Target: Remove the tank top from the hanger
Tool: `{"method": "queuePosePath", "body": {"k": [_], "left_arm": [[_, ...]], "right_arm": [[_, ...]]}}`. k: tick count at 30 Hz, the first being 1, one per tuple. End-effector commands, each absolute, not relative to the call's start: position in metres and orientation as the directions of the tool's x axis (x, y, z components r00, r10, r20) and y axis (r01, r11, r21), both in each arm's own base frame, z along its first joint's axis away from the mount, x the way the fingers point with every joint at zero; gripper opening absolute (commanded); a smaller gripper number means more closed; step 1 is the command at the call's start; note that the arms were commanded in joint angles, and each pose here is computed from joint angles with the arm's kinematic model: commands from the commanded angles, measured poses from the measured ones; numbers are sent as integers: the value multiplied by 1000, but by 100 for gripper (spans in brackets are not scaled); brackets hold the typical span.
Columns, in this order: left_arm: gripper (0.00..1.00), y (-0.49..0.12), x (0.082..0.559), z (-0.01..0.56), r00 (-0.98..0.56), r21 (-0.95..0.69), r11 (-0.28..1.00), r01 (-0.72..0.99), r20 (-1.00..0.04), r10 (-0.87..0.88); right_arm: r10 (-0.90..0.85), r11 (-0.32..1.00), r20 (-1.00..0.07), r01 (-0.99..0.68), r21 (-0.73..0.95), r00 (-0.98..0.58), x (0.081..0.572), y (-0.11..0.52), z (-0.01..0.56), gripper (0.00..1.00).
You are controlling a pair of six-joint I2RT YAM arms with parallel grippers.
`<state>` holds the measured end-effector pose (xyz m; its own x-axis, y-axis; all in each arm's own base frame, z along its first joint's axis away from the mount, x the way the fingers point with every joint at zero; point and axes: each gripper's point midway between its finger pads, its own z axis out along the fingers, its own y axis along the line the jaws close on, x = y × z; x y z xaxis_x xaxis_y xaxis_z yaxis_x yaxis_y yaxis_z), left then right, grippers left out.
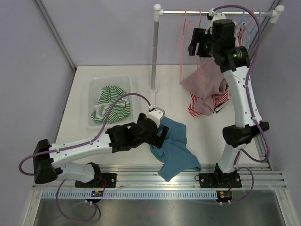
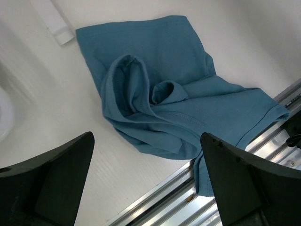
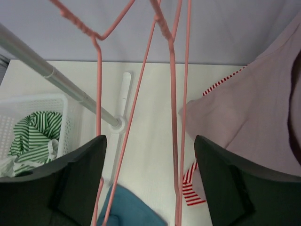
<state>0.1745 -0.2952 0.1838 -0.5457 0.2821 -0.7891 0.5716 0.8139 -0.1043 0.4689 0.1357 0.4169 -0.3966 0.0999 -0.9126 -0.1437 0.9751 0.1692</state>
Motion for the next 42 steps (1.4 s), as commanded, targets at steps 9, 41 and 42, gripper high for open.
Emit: {"method": "queuePosePath", "body": {"k": [9, 41, 42], "left_arm": [[99, -371, 177, 111, -586, -134, 762, 634, -725, 360], [0, -292, 200, 218, -502, -58, 913, 404, -848, 168], [0, -282, 203, 231, -491, -63, 922, 382, -859, 145]], "right_arm": [[161, 932, -938, -266, 247, -306, 324, 118, 457, 100], [219, 834, -940, -450, 320, -263, 204, 118, 430, 100], [221, 833, -938, -448, 323, -265, 204, 118, 428, 99]]}}
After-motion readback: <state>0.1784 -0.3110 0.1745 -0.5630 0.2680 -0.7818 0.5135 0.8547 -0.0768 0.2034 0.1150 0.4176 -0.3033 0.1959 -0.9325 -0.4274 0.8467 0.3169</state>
